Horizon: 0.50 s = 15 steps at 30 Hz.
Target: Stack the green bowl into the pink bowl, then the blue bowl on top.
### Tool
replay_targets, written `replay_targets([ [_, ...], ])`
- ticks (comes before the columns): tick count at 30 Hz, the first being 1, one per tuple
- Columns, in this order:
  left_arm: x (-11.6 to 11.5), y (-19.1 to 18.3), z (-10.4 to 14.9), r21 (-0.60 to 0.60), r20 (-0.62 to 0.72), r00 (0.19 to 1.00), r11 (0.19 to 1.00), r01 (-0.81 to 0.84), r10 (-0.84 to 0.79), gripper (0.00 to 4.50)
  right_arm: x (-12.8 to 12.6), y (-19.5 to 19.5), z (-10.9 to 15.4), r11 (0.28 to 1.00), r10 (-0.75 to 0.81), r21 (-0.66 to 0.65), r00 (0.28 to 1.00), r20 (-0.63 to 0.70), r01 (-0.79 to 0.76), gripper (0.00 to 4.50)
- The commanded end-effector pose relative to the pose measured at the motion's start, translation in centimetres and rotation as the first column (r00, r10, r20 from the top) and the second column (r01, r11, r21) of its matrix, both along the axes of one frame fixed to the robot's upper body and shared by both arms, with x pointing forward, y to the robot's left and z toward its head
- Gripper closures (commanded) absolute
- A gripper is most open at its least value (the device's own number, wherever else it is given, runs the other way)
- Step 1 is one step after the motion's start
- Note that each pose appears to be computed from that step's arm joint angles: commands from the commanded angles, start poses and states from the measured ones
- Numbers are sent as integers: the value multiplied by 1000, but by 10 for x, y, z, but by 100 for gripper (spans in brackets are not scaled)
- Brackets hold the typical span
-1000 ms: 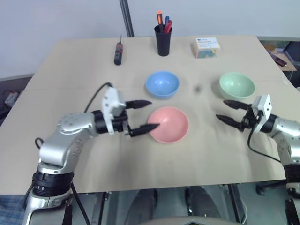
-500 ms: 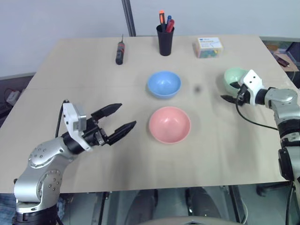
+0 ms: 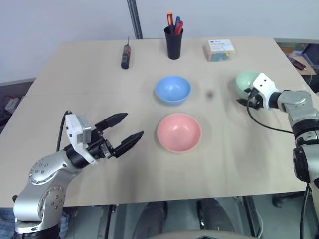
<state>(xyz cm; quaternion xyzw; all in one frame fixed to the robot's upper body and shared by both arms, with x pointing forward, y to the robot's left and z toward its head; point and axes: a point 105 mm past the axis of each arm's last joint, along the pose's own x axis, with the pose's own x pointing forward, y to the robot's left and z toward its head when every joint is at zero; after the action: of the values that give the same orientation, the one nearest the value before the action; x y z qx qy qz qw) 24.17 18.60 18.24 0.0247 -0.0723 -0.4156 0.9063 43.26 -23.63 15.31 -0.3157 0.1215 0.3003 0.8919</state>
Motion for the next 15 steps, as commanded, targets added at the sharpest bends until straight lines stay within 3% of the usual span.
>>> replay_targets([
  [1, -5, -5, 10, 10, 52, 998, 1000, 27, -27, 0, 5, 3, 21, 1000, 15, -4, 998, 62, -15, 389],
  [2, -5, -5, 9, 10, 52, 998, 1000, 28, -29, 0, 4, 3, 21, 1000, 18, -5, 998, 63, -17, 402],
  [3, -5, -6, 9, 10, 52, 998, 1000, 29, -30, 0, 4, 4, 21, 1000, 19, -6, 998, 64, -19, 445],
  [11, -4, -7, 8, -1, 58, 997, 999, 50, -50, 0, -1, 15, 32, 992, 120, 38, 988, 93, -124, 445],
  [15, -4, -6, 6, -3, 51, 997, 998, 57, -56, 0, -20, 46, 53, 929, 353, 68, 925, 139, -364, 445],
])
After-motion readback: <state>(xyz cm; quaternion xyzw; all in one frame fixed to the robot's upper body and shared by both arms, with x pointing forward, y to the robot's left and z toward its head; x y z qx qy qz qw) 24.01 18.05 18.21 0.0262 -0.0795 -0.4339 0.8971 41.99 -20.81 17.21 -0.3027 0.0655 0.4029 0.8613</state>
